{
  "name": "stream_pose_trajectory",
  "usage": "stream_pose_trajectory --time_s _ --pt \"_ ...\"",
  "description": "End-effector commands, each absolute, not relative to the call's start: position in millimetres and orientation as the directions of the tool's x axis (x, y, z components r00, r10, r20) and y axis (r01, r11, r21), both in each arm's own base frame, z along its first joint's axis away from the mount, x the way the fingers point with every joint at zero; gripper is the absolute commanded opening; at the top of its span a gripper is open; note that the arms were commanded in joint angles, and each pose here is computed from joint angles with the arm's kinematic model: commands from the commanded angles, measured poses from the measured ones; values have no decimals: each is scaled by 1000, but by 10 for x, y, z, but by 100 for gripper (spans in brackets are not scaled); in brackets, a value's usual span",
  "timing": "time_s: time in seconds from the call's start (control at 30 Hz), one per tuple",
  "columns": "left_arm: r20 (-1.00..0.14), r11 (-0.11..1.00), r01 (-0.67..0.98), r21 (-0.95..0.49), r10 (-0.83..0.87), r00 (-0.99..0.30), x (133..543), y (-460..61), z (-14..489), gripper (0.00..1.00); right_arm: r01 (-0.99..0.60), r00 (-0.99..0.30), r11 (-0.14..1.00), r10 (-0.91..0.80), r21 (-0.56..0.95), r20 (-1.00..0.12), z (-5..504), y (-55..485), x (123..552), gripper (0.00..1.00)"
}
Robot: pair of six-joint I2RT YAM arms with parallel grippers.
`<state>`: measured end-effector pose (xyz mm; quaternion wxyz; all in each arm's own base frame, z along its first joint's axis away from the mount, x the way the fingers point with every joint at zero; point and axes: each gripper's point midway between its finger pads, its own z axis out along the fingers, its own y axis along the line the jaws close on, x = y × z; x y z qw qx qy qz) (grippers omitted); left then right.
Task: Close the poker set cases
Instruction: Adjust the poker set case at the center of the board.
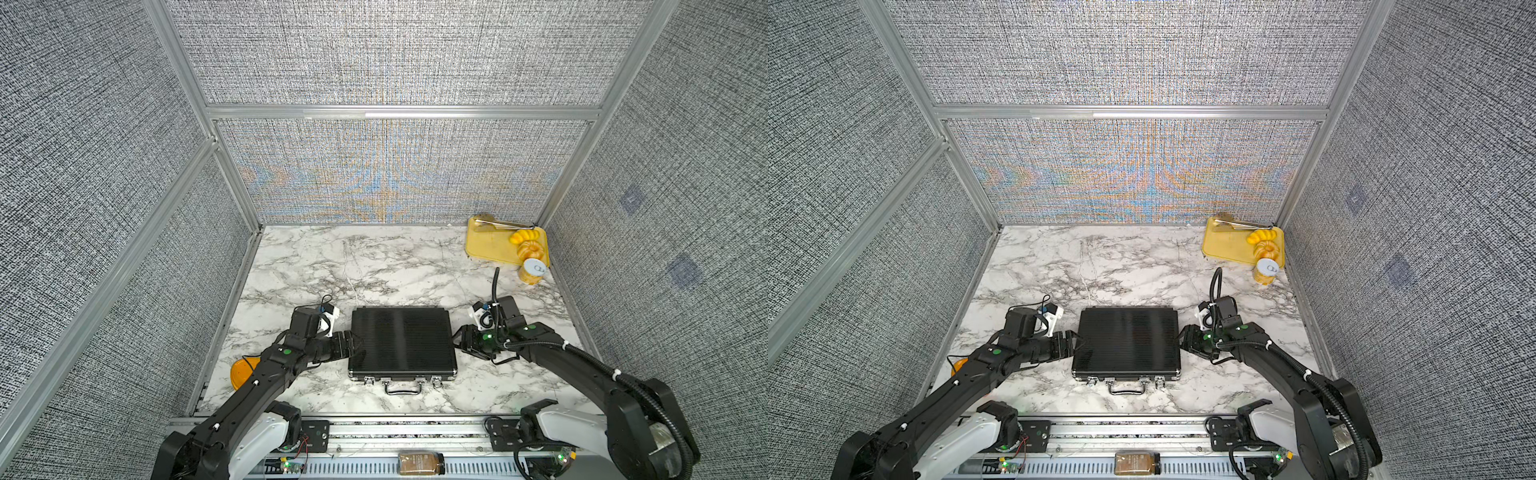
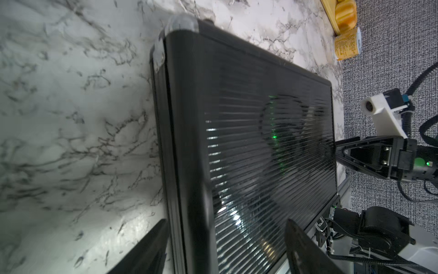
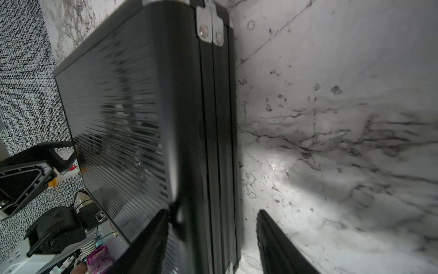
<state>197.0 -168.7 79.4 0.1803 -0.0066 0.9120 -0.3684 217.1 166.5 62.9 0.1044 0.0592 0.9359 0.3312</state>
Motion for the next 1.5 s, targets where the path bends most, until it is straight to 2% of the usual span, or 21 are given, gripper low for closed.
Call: stream_pose_trajectory --time_s 0.0,0.3,0.5,0.67,1.13,1.27,1.47 --pt "-289 727 74 -683 -176 -941 1908 -1685 711 77 16 -953 766 206 643 -221 637 1707 2289 62" --pt "-246 703 70 -707 -152 -957 1735 -1774 511 74 -37 -957 757 160 653 -240 508 1828 2339 60" --pt "-222 694 62 -717 -143 -964 1606 -1817 431 71 -98 -981 714 50 693 -190 419 2038 2261 42" --pt "-205 682 43 -730 -159 -966 1527 -1825 371 70 -168 -984 693 -79 701 -158 353 2234 2149 37" --pt "-232 715 2 -699 -224 -947 1610 -1739 376 70 -242 -970 678 -169 694 -173 294 2570 2555 37" --pt "-239 738 -21 -675 -246 -939 1675 -1700 379 70 -248 -969 712 -183 657 -168 295 2542 2632 38" --pt "-283 782 -52 -621 -286 -915 1854 -1617 527 69 -200 -977 794 -116 574 -180 481 2283 2736 51"
